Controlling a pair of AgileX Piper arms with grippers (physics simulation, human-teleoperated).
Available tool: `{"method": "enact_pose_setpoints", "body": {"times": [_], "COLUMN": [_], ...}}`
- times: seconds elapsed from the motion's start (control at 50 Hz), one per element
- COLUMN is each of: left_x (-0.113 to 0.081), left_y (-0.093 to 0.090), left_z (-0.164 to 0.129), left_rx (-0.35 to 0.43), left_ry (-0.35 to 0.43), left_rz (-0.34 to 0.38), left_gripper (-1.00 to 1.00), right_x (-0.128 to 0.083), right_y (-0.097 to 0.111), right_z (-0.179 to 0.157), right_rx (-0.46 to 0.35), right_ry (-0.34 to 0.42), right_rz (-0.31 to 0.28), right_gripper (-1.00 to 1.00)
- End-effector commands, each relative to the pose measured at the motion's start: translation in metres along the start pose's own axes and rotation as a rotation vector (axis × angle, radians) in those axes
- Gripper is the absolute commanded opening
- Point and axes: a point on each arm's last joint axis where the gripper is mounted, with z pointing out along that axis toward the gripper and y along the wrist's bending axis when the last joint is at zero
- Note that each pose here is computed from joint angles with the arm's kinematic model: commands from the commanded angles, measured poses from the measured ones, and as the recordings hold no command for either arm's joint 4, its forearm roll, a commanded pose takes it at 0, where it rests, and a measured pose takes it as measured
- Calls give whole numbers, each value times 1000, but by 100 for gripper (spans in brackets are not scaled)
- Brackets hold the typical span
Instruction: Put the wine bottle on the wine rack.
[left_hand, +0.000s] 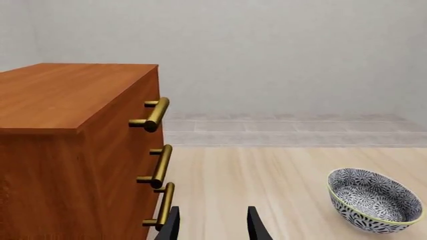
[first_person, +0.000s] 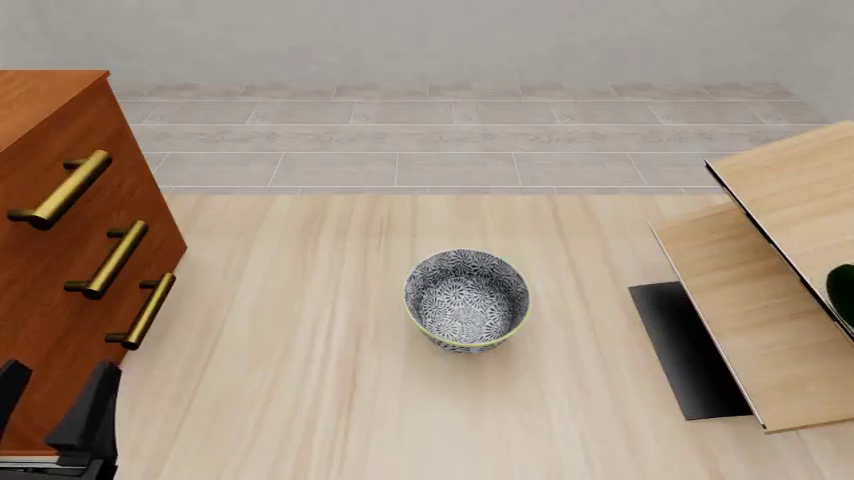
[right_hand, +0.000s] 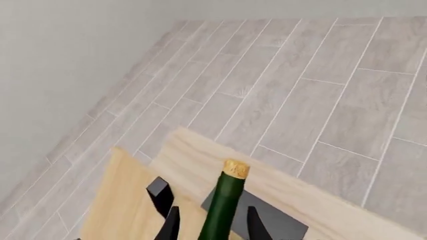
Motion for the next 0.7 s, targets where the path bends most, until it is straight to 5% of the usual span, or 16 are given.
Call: {"method": "enact_pose_setpoints", "body": {"times": [0.02, 0.7], "left_x": [0, -1], "left_y": [0, 0], "left_z": [0, 0], "left_rx": [-2, 3], "left_ry": [-2, -14], "left_rz": [-1, -10], "left_gripper": [100, 100], "right_x": [9, -26], "right_y": [0, 5], "right_z": [-1, -23], "right_rx": [9, 20], "right_ry": [38, -29], "right_rz": [-41, -19], "right_gripper": [100, 100]}}
